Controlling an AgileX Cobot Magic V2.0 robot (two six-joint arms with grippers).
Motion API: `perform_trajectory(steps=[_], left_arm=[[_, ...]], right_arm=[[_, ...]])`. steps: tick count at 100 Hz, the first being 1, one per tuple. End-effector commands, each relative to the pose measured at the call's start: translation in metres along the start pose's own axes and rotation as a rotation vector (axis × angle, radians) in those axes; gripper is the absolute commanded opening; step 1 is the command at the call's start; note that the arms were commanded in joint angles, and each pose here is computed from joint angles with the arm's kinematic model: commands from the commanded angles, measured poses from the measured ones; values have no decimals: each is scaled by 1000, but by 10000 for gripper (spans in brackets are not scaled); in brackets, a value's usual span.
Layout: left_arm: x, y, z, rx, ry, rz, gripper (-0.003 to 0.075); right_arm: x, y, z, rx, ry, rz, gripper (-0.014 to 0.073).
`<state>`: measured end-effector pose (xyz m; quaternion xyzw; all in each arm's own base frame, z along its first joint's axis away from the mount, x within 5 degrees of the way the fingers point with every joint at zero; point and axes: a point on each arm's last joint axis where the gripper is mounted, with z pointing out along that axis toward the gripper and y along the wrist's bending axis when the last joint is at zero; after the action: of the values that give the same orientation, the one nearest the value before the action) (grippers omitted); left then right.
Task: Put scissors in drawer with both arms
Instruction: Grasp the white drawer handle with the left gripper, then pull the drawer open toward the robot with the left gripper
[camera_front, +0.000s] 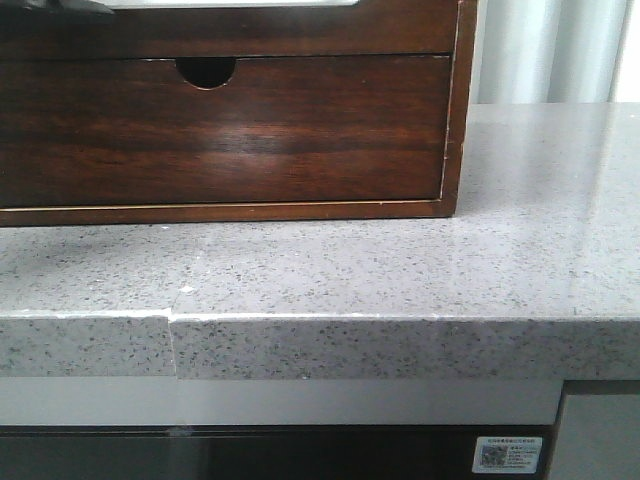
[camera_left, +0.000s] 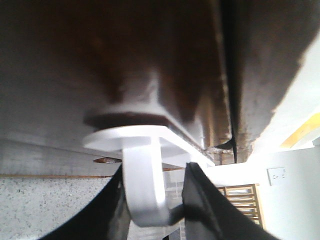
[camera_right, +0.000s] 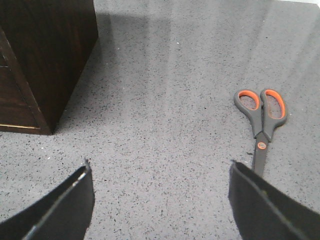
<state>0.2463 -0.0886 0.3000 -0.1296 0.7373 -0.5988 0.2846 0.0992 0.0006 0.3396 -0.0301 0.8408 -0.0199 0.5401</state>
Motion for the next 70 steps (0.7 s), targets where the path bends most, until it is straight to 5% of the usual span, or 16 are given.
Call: perform_trajectory(steps=[1,27,70], left_arm=[[-4,-17,-3,83,-30,41,67],[3,-25,-4,166,48,67,-20],[41,-29,-29,198,124,145,-20]], right_arm=[[-16,-1,-3,7,-99,1,505],[-16,-1,-3,7,-99,1,505],[-16,-1,-3,7,-99,1,505]])
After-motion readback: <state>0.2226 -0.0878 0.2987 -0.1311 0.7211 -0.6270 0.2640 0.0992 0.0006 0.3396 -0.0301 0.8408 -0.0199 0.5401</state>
